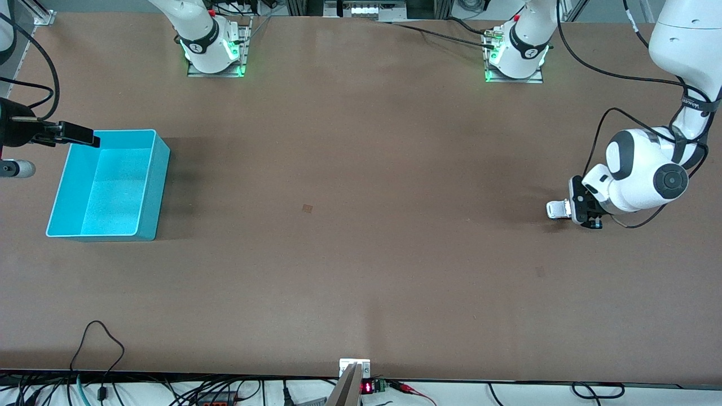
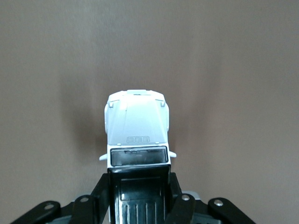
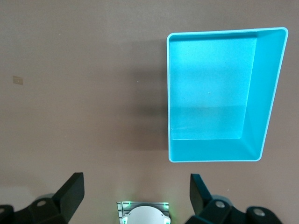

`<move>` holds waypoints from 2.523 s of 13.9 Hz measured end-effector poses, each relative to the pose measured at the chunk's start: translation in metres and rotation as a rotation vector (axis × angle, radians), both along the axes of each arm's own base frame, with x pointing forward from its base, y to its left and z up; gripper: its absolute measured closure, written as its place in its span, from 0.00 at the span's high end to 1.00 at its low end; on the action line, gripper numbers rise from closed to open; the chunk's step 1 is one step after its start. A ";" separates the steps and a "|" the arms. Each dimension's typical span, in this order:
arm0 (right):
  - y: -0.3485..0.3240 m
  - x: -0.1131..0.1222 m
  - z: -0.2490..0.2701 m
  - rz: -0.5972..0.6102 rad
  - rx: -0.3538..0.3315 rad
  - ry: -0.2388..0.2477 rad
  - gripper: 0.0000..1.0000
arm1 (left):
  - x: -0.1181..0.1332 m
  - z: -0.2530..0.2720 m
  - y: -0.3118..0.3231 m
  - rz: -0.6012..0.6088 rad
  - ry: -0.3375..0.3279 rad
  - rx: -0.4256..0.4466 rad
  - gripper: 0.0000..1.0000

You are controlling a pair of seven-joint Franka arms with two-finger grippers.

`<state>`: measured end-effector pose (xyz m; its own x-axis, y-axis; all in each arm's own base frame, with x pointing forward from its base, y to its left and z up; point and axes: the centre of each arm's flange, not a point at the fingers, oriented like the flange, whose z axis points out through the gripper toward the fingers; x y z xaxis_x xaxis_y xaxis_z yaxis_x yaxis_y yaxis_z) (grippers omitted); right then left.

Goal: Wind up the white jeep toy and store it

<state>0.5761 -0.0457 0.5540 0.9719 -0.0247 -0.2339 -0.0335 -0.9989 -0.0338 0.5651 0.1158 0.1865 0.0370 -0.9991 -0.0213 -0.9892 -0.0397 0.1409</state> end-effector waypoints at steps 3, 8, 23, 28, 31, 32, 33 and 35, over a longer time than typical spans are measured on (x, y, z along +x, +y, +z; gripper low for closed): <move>0.000 0.000 0.000 0.000 0.000 0.000 1.00 | -0.001 0.000 0.015 -0.009 -0.002 -0.005 0.52; 0.000 0.000 0.000 0.000 0.000 0.000 1.00 | -0.002 0.000 0.036 -0.035 -0.004 0.015 0.52; 0.000 -0.001 -0.001 0.000 0.001 0.008 1.00 | -0.004 0.000 0.093 -0.042 -0.013 0.040 0.52; -0.002 -0.001 -0.001 -0.001 0.001 0.009 1.00 | -0.005 -0.011 0.091 -0.047 -0.008 0.029 0.56; -0.002 -0.001 -0.001 -0.001 0.001 0.009 1.00 | 0.006 0.000 0.067 -0.074 0.026 0.000 0.81; -0.002 -0.001 -0.001 -0.001 0.001 0.009 1.00 | 0.015 0.018 0.057 -0.086 0.036 -0.004 0.89; -0.002 -0.001 -0.001 -0.001 0.001 0.009 1.00 | 0.023 0.040 0.050 -0.096 0.038 -0.001 0.99; -0.002 -0.001 -0.001 0.000 0.002 0.009 1.00 | 0.033 0.080 0.037 -0.112 0.026 0.009 1.00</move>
<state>0.5750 -0.0481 0.5530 0.9698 -0.0246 -0.2427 -0.0342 -0.9988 -0.0351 0.5977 0.1532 0.2668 -0.0753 -0.9967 -0.0303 -0.9835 0.0693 0.1671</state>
